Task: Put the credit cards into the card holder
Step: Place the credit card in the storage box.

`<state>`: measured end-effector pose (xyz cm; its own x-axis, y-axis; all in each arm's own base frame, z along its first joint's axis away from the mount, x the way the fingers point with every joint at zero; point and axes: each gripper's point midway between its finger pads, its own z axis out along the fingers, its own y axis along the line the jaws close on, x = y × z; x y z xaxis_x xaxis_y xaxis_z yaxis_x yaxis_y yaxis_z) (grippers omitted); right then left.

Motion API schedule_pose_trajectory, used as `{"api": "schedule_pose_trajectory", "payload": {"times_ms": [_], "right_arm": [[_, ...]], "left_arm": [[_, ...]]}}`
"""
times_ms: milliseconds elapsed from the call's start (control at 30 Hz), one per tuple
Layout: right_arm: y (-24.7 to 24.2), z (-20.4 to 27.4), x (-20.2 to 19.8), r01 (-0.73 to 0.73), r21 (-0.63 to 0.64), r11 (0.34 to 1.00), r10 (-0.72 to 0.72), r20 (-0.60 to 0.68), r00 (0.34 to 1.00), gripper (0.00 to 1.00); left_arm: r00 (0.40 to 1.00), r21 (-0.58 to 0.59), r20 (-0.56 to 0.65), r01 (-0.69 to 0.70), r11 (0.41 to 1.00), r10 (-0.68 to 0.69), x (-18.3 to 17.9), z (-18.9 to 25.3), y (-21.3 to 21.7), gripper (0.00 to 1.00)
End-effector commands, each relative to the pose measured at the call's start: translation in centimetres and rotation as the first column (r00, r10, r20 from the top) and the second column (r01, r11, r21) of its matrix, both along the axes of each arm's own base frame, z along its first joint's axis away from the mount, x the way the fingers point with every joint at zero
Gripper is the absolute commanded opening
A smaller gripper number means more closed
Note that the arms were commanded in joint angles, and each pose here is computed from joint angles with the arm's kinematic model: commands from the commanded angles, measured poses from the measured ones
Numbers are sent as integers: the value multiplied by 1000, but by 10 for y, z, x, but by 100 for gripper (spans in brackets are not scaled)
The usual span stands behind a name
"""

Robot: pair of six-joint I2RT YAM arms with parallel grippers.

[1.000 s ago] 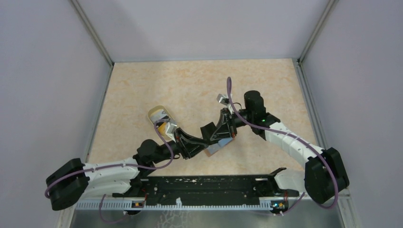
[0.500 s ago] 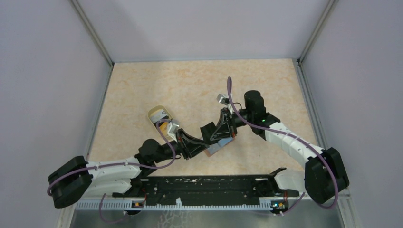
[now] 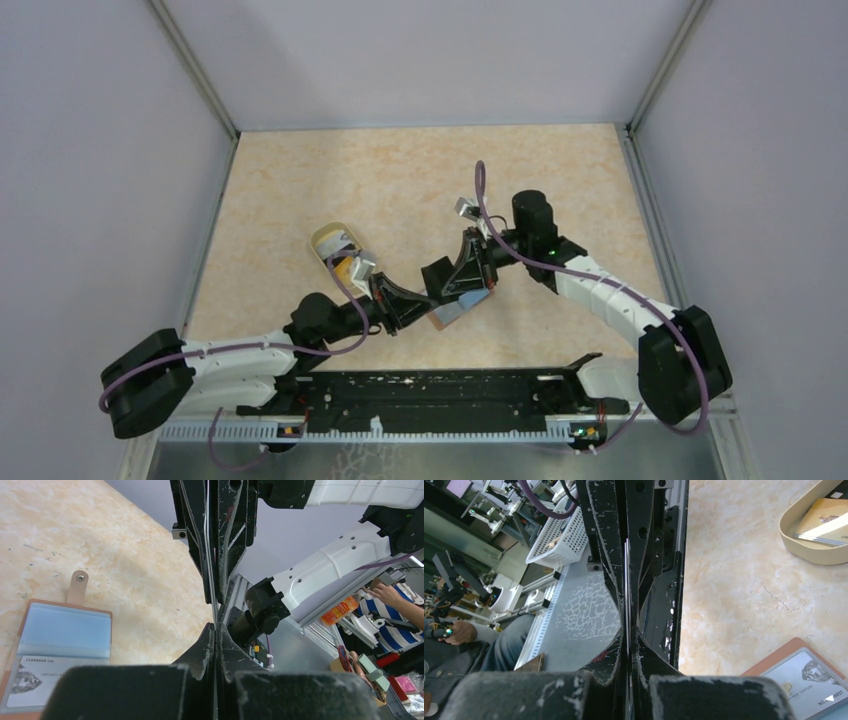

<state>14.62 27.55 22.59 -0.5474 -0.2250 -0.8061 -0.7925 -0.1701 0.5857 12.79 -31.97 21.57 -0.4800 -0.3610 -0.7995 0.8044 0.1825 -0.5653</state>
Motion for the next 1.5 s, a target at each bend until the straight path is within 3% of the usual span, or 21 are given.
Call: {"api": "schedule_pose_trajectory", "payload": {"times_ms": [0, 633, 933, 1000, 1033, 1167, 1333, 1467], "right_arm": [[2, -2, 5, -7, 3, 1000, 7, -5, 1000, 1], [1, -12, 9, -14, -14, 1000, 14, -62, 998, 3], [0, -12, 8, -24, -12, 1000, 23, -69, 997, 0], [0, -12, 8, -27, -10, 1000, 26, -69, 997, 0], [0, -11, 7, -28, -9, 1000, 27, -69, 997, 0], [0, -11, 7, -33, -7, 999, 33, -72, 997, 0], [0, -12, 5, -40, -5, 999, 40, -79, 996, 0], [1, -13, 3, -54, -4, 999, 53, -85, 995, 0]], "left_arm": [[998, -44, -13, -59, 997, 59, 7, 10, 7, 0], [996, -91, -52, -82, 993, 77, 12, 12, 24, 0], [999, -71, -28, -18, 997, 16, 6, 10, 15, 0], [1000, -66, -28, -14, 998, 12, 5, 9, 14, 9], [1000, -63, -28, -15, 998, 13, 6, 9, 14, 19], [1000, -58, -25, -2, 998, 0, 5, 9, 14, 28], [1000, -68, -8, 14, 998, -14, 4, 14, 12, 45], [1000, -86, 4, 16, 996, -16, 7, 21, 13, 47]]}}
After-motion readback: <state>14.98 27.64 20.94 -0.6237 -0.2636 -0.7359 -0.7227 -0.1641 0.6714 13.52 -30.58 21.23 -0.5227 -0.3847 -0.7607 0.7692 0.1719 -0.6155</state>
